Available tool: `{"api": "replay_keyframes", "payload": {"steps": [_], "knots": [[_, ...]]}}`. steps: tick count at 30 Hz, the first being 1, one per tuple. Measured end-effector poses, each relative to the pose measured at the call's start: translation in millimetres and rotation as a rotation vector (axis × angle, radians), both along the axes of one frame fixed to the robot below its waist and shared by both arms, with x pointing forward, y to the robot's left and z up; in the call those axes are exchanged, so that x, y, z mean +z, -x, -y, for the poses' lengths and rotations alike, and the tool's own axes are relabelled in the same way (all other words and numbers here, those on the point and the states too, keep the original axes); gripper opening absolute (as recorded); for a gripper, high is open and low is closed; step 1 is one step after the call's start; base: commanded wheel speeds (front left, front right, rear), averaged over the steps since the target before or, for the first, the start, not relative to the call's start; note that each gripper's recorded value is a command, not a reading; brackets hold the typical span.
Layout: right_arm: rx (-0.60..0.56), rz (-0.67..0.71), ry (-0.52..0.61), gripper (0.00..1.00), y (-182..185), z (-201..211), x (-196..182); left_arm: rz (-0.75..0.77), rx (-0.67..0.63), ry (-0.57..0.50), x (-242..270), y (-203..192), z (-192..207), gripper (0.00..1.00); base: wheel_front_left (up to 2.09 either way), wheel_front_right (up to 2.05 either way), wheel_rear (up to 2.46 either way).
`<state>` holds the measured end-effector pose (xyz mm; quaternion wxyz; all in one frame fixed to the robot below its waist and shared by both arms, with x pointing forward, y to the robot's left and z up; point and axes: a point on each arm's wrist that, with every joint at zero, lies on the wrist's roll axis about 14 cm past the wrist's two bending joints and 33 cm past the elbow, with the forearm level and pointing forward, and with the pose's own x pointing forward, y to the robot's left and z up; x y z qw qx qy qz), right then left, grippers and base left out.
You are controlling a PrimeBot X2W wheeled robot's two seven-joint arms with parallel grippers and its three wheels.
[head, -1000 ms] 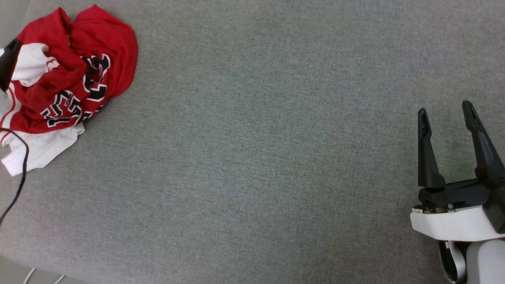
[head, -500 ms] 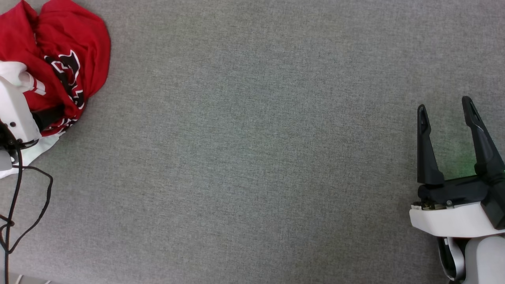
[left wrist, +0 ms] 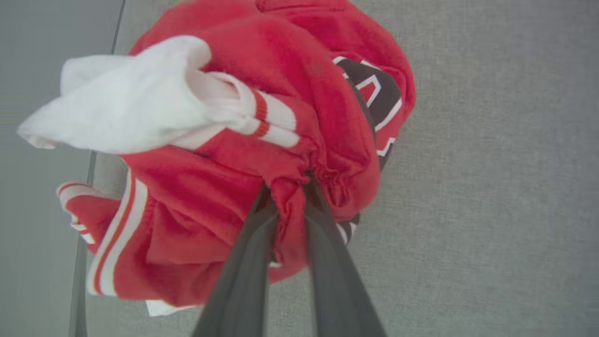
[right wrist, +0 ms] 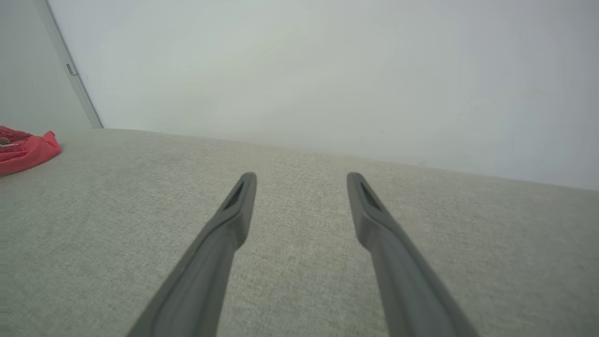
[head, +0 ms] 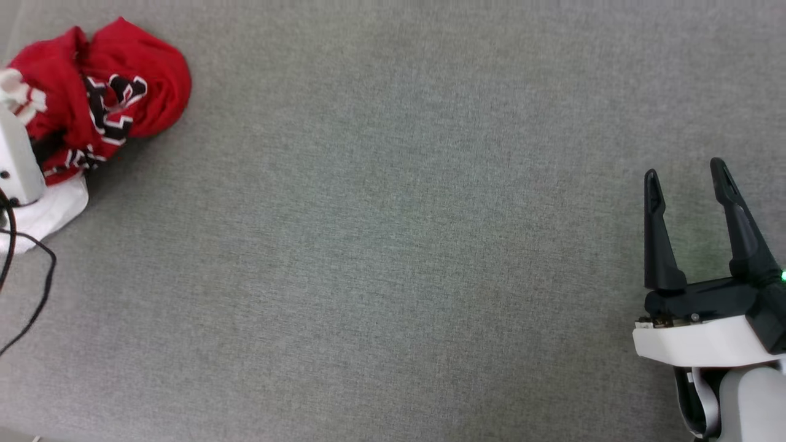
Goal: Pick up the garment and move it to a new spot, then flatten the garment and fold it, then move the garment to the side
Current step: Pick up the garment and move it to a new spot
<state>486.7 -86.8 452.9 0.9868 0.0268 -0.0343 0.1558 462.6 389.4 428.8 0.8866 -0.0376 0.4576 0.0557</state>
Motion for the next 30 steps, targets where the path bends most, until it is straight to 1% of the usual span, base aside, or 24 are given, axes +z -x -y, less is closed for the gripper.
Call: {"api": "replay_keyframes", "payload": {"steps": [7,11,14,19,20,23,27,30], "knots": [[0.003,0.042,-0.047,1.0,11,-1,29,0.184,-0.143,-0.129,76,-17,7,0.0,0.0,0.0,0.0],[-0.004,0.072,-0.071,1.0,17,2,47,0.277,-0.257,-0.173,115,-27,32,0.0,0.0,0.0,0.0],[-0.022,0.089,-0.083,1.0,23,9,58,0.33,-0.359,-0.185,136,-36,63,0.0,0.0,0.0,0.0],[-0.086,0.104,-0.082,1.0,36,35,69,0.4,-0.557,-0.17,153,-54,133,0.0,0.0,0.0,0.0],[-0.118,0.112,-0.081,1.0,41,47,74,0.417,-0.637,-0.157,156,-59,163,0.0,0.0,0.0,0.0],[-0.176,0.122,-0.076,1.0,50,68,80,0.437,-0.77,-0.131,154,-63,215,0.0,0.0,0.0,0.0],[-0.245,0.126,-0.064,1.0,62,93,83,0.435,-0.952,-0.06,139,-57,290,0.0,0.0,0.0,0.0],[-0.284,0.125,-0.06,1.0,68,107,84,0.412,-1.09,-0.012,118,-43,342,0.0,0.0,0.0,0.0]]}}
